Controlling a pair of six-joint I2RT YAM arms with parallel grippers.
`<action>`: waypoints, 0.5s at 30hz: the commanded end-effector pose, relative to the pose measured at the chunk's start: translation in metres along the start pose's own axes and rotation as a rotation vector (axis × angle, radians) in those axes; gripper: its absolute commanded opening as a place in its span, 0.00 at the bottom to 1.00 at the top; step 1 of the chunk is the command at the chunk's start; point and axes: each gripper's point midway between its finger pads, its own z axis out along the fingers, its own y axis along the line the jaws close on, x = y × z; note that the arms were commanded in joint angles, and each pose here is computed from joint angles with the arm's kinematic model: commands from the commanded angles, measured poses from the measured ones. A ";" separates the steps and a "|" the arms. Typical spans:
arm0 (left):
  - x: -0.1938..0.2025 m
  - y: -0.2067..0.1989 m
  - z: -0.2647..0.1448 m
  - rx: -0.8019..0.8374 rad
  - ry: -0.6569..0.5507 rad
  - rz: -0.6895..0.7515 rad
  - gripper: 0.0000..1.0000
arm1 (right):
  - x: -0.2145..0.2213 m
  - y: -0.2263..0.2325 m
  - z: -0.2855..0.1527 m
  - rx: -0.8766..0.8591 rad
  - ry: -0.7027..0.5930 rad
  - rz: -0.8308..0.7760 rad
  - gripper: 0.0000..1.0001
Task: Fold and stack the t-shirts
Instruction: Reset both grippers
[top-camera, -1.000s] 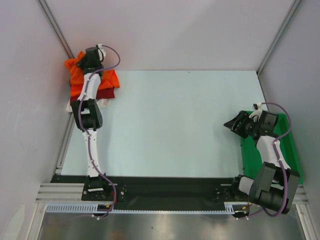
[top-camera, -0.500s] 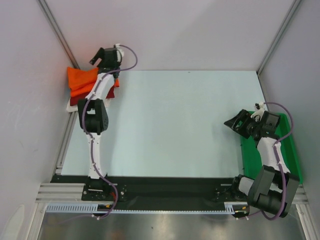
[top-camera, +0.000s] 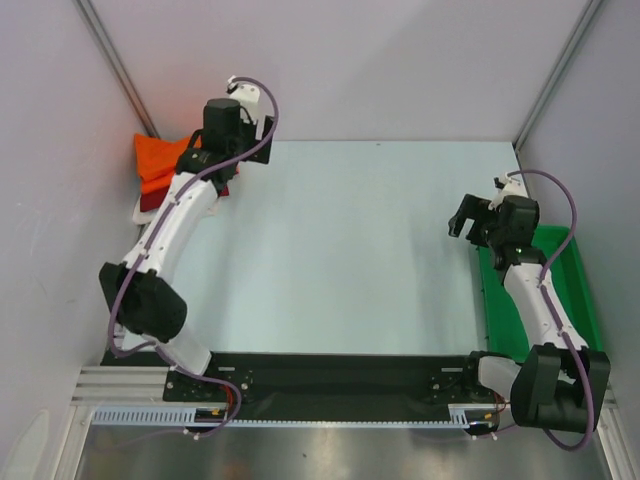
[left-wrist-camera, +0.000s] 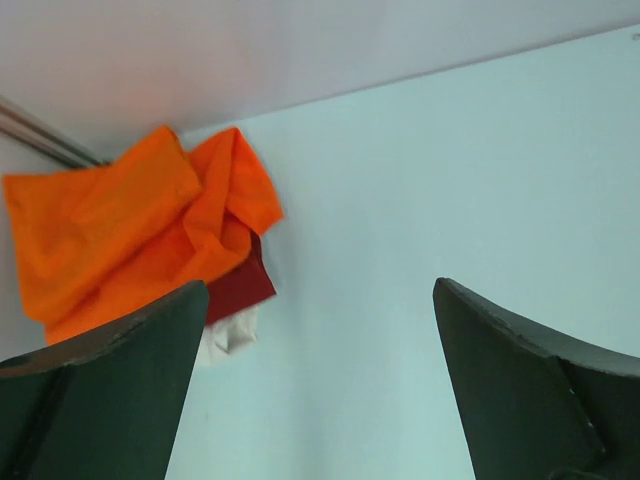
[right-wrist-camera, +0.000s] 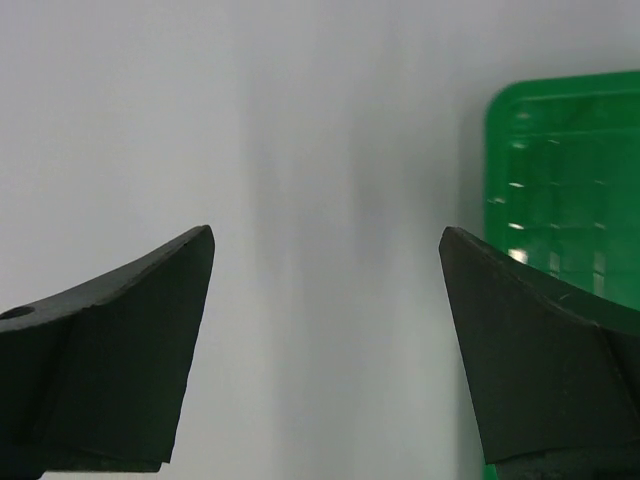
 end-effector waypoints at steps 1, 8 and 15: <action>0.005 -0.017 -0.026 0.111 -0.045 -0.122 1.00 | -0.038 -0.047 -0.018 0.329 -0.114 -0.117 1.00; 0.021 -0.014 -0.049 0.108 -0.066 -0.139 1.00 | -0.041 -0.032 -0.045 0.371 -0.109 -0.216 1.00; 0.033 -0.011 -0.065 0.097 -0.103 -0.150 1.00 | -0.029 -0.008 -0.046 0.267 -0.110 -0.165 1.00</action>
